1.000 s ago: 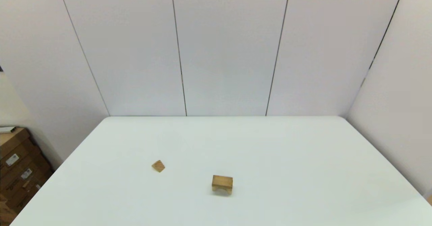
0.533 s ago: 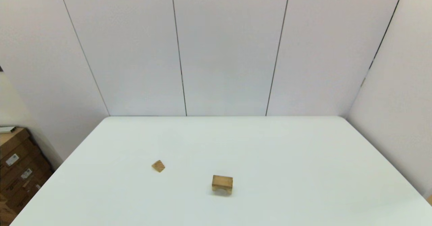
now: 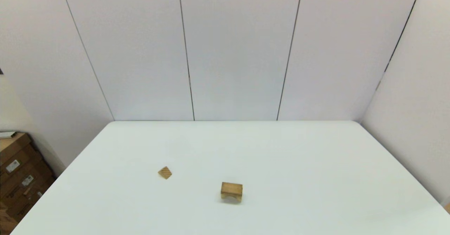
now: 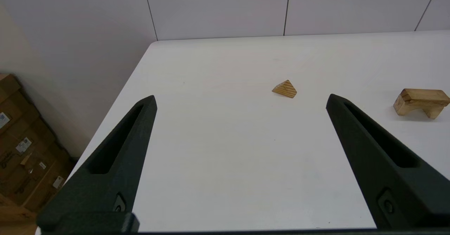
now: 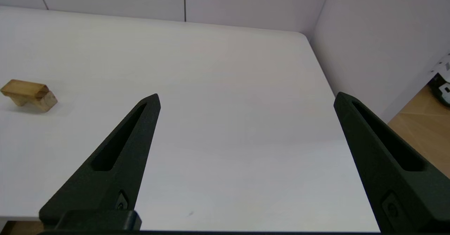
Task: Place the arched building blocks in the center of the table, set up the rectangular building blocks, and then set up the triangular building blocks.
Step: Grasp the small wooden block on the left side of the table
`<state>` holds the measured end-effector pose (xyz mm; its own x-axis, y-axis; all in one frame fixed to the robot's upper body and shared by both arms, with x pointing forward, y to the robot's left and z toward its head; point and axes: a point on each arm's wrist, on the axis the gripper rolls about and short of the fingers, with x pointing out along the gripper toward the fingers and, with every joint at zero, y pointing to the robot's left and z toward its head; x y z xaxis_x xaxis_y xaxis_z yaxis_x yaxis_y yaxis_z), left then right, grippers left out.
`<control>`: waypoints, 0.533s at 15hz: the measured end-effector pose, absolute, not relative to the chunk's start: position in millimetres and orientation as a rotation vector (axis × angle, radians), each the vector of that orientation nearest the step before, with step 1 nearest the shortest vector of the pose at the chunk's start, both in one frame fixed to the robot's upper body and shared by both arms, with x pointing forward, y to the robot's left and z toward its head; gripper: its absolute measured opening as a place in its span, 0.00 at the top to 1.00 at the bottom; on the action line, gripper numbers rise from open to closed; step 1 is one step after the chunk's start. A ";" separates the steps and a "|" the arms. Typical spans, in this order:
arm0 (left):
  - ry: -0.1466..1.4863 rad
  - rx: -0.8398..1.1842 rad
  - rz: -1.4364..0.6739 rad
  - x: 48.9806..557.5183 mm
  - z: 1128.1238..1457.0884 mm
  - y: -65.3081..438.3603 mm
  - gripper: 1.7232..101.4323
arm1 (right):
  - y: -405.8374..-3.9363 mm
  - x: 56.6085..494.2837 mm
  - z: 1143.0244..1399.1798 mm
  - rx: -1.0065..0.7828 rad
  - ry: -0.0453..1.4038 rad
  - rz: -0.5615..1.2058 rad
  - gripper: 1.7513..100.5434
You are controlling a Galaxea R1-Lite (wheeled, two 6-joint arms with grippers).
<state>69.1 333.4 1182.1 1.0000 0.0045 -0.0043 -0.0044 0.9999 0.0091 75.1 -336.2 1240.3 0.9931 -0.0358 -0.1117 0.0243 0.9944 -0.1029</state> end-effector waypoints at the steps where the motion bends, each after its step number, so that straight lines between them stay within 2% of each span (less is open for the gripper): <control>1: 0.005 0.009 0.004 69.1 1182.0 333.3 0.04 | -336.2 74.8 1239.1 -0.102 0.113 -0.026 0.03; 8: 0.005 0.009 0.004 69.1 1182.0 333.3 0.04 | -336.2 61.3 1231.1 -0.123 0.022 0.013 0.03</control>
<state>69.1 333.3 1182.0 1.0000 0.0040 -0.0047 -0.0040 1.0000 0.0091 61.3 -336.2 1231.1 0.9997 0.0119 -0.0223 -0.0146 0.9923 -0.1230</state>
